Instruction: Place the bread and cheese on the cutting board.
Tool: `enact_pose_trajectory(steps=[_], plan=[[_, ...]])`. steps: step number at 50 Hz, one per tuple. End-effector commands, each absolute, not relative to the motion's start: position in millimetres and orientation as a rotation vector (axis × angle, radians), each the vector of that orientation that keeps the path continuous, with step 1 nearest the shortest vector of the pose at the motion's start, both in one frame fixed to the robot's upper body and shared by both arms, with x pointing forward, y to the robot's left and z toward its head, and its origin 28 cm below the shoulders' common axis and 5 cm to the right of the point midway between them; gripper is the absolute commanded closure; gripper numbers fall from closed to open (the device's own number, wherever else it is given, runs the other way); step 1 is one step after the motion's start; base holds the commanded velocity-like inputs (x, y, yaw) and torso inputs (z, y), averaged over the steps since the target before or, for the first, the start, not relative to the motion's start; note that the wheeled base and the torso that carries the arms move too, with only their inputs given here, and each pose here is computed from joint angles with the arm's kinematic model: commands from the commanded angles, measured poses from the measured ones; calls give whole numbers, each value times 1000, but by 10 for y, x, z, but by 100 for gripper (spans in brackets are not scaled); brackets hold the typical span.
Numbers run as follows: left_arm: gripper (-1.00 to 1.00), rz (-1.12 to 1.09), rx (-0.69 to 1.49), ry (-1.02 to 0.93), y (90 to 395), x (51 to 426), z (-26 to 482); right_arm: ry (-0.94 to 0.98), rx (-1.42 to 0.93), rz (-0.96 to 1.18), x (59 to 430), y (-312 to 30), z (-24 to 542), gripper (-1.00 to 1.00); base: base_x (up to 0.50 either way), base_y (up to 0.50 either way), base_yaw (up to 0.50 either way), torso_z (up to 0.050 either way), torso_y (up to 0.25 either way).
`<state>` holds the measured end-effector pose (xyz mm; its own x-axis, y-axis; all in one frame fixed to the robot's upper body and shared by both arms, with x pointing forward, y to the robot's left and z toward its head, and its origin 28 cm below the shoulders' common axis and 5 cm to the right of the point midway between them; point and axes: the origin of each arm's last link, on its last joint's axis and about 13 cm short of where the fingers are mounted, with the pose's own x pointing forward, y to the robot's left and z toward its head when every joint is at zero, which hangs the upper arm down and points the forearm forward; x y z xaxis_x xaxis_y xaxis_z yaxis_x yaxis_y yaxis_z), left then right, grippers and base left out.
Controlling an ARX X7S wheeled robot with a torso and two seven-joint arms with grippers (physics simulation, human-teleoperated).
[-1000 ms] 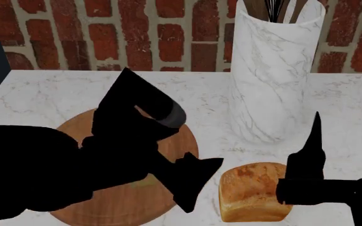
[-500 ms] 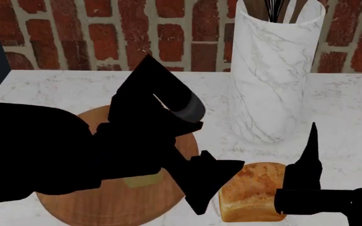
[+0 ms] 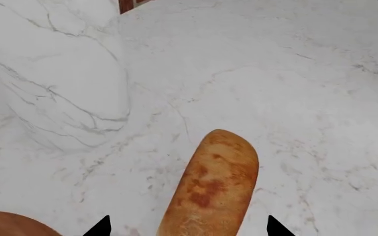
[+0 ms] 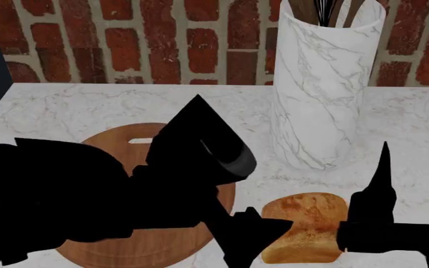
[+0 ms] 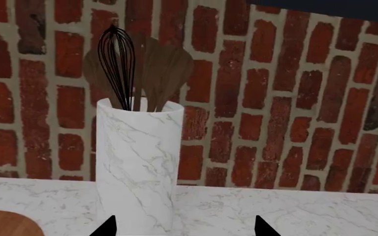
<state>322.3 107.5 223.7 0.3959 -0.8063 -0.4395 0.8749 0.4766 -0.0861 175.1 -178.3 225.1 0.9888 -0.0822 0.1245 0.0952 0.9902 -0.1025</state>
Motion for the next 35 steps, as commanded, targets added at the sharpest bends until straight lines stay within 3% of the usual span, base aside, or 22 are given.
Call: enact_pose_trajectory(steps=[1,35], plan=[[-100,-1136,177,448,947,3230,2153,-129,-92,-102,1735,-1827,2228,-100,0,-3,0,0,0],[-100,-1180,206,539,610,3487,1794,-77,-61,-123,1682,-1953,1911,-100,0,0,0,0,0]])
